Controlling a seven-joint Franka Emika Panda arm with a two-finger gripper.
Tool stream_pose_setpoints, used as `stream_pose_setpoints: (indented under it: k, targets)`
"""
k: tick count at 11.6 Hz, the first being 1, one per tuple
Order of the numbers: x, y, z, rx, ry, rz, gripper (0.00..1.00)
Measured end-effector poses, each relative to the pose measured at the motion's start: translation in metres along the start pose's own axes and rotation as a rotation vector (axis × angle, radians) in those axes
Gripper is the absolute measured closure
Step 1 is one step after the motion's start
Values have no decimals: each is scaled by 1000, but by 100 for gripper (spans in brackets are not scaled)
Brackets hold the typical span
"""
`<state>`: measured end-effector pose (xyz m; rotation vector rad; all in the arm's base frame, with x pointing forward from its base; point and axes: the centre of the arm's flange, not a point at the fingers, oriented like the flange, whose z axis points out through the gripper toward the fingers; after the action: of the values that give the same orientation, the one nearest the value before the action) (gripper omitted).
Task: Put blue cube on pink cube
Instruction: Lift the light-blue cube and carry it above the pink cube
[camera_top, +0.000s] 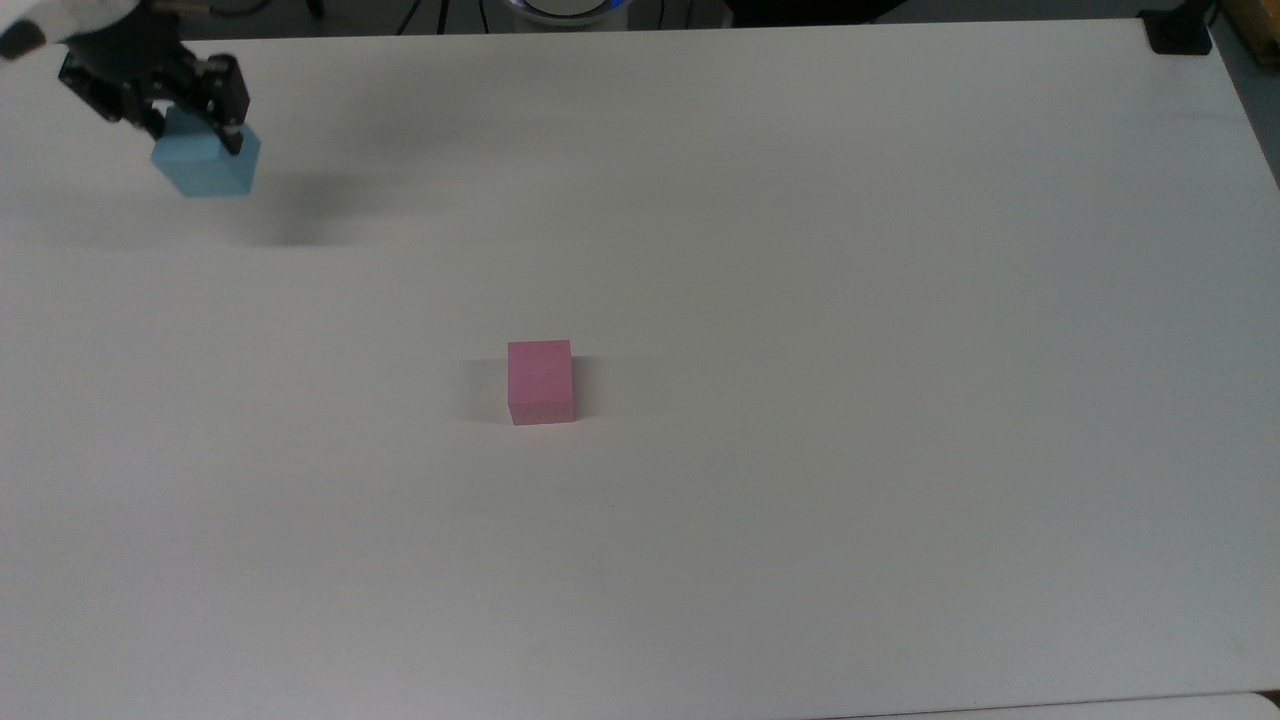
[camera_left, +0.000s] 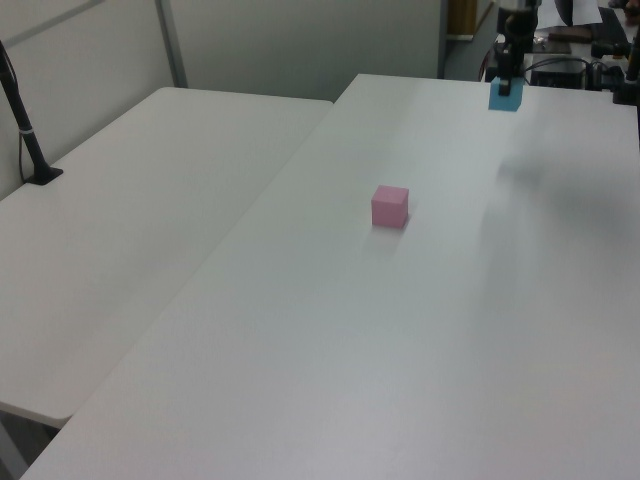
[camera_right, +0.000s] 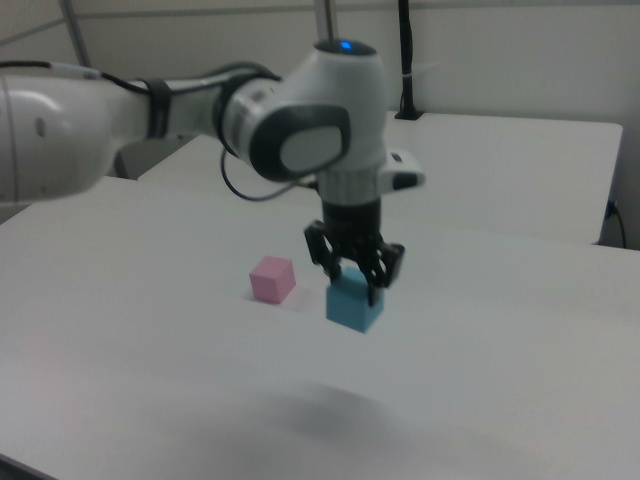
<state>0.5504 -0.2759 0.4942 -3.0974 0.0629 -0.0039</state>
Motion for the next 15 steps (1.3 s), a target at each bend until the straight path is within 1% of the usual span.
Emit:
stream_pose_setpoints:
  k: [2, 3, 6, 8, 10, 11, 12, 13, 15]
  targets:
    - [-2, -45, -43, 19, 23, -18, 39]
    - [-1, -67, -55, 22, 37, -32, 39]
    - [13, -135, -67, 27, 53, -56, 39]
    - [29, -176, -65, 9, 91, -31, 39]
    - [46, -202, -52, 6, 118, -1, 39]
    - [58, -214, -35, -1, 123, 5, 39]
    - [69, -224, -20, -15, 115, 5, 40]
    - [83, -237, -1, -41, 104, 10, 41]
    - [109, -263, 35, -68, 94, 19, 41]
